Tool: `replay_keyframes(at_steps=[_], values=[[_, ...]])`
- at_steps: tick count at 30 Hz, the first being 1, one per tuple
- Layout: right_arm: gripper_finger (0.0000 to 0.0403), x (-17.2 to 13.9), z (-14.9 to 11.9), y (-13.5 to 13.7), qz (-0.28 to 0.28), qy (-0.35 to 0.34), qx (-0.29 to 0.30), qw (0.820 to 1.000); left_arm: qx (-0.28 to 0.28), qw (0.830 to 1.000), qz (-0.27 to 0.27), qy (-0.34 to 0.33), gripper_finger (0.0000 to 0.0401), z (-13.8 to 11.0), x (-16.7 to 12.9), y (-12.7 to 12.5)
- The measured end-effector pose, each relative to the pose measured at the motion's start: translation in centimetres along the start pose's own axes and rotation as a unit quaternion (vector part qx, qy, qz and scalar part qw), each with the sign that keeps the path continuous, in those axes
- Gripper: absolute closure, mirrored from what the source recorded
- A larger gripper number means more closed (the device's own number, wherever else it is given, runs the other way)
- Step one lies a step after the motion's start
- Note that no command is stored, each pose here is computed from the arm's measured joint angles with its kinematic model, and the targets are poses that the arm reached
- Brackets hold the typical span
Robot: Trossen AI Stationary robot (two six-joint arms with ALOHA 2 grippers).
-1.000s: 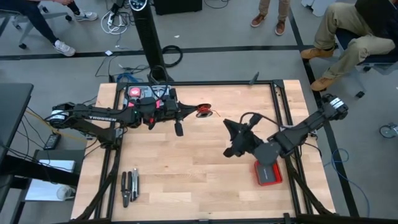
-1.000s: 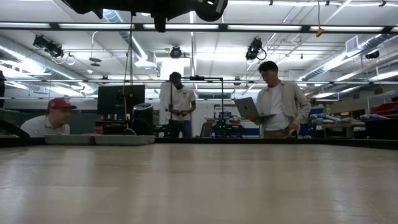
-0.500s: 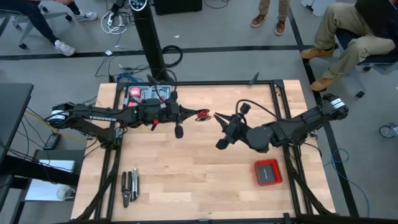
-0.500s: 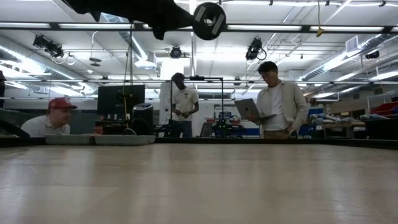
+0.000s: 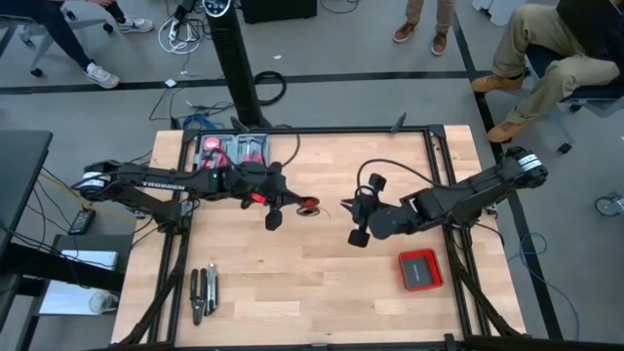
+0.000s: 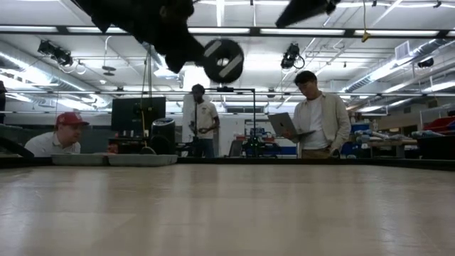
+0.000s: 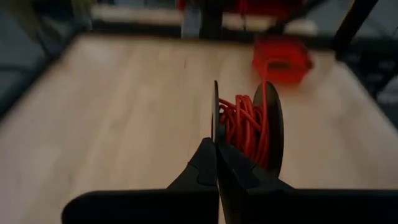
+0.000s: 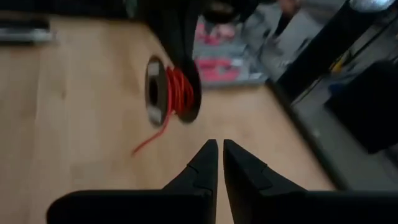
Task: Coil cords
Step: Put the spooled red wire in the center of the table
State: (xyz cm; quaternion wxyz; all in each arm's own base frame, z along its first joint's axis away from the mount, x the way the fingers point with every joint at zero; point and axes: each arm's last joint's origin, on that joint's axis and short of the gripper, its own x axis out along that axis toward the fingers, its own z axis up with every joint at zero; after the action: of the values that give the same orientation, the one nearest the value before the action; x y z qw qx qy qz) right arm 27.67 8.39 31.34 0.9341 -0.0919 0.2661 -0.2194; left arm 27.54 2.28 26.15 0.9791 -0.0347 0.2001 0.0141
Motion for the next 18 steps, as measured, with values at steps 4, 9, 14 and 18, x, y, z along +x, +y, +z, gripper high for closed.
replay_keyframes(at_steps=[4, 9, 14, 18], values=[[0.0379, 0.7, -2.0, 0.5, 0.031, 0.034, 0.005, 0.999, -0.014, 0.998, 0.002, 0.057, 0.0401, -1.3, 0.7, 0.1], [0.0381, 1.3, -3.3, 0.8, 0.061, 0.063, 0.023, 0.996, -0.036, 0.994, -0.013, 0.106, 0.0401, -2.6, 1.3, 0.1], [0.0382, 1.6, -3.9, 0.8, 0.064, 0.071, 0.022, 0.995, -0.066, 0.985, -0.037, 0.152, 0.0401, -3.5, 1.7, 0.0], [0.0382, 1.8, -3.8, 0.5, 0.059, 0.072, 0.026, 0.995, -0.071, 0.977, -0.033, 0.197, 0.0401, -3.6, 2.2, -0.2]])
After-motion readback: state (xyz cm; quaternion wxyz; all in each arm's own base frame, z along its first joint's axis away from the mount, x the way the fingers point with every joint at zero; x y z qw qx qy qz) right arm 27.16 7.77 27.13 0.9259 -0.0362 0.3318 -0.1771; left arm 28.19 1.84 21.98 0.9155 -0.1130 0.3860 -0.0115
